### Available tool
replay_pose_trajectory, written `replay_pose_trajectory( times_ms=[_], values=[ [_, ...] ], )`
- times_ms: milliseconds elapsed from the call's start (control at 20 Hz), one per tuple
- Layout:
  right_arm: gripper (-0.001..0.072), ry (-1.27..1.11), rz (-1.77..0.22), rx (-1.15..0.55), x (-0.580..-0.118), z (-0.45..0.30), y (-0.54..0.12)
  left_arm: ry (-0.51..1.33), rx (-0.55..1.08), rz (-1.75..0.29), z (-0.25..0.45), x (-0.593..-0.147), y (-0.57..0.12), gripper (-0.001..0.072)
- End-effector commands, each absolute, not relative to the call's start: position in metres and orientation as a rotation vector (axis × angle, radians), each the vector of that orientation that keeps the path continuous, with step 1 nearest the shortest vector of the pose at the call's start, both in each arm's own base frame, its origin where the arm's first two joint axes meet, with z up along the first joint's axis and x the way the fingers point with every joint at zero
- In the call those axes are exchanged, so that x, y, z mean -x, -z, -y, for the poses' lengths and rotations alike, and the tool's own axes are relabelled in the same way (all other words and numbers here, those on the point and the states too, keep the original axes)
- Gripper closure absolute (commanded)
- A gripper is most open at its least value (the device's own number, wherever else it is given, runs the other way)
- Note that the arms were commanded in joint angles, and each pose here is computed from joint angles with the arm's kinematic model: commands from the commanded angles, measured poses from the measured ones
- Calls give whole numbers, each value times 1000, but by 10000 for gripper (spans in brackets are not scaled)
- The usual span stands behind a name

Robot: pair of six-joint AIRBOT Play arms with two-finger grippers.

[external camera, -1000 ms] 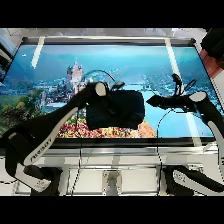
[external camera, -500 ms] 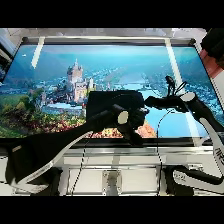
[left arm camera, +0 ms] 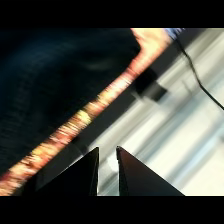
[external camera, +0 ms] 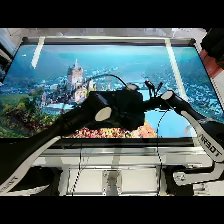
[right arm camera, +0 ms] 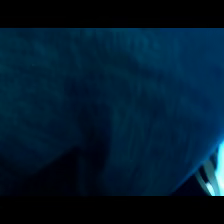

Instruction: Fold the clothes and pants, and hang the long-sleeved shirts on hangers.

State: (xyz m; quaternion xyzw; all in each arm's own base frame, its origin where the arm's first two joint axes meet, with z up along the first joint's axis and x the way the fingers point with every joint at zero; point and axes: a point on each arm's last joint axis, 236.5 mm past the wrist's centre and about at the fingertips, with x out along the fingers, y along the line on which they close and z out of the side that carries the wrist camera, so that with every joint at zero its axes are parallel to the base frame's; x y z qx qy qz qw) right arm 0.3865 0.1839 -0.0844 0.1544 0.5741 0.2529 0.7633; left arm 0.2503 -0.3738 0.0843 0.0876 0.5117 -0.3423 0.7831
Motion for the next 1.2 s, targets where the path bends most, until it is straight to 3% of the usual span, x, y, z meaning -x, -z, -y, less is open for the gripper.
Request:
replay_pose_trajectory(
  times_ms=[0, 100, 200, 450, 800, 1000, 1150],
  values=[
    [535, -562, -1258, -335, -392, -197, 86, 596, -113, -978, 364, -309, -87, 581],
    [657, -559, -1259, -333, -394, -192, 85, 590, -127, -1014, 379, -319, -48, 607],
    [711, -549, -1269, -331, -394, -183, 86, 552, -188, -1073, 379, -327, 0, 698],
    [709, -408, -1269, -345, -409, -125, 95, 593, -197, -1202, 403, -293, 48, 698],
    [709, -89, -1223, -485, -417, 34, 102, 652, -248, -1277, 428, -248, 82, 698],
    [709, 145, -1256, -396, -380, 168, 96, 654, -230, -1250, 427, -255, 68, 698],
    [708, 388, -1207, -506, -337, 267, 76, 630, -196, -1233, 417, -272, 55, 698]
  ],
)
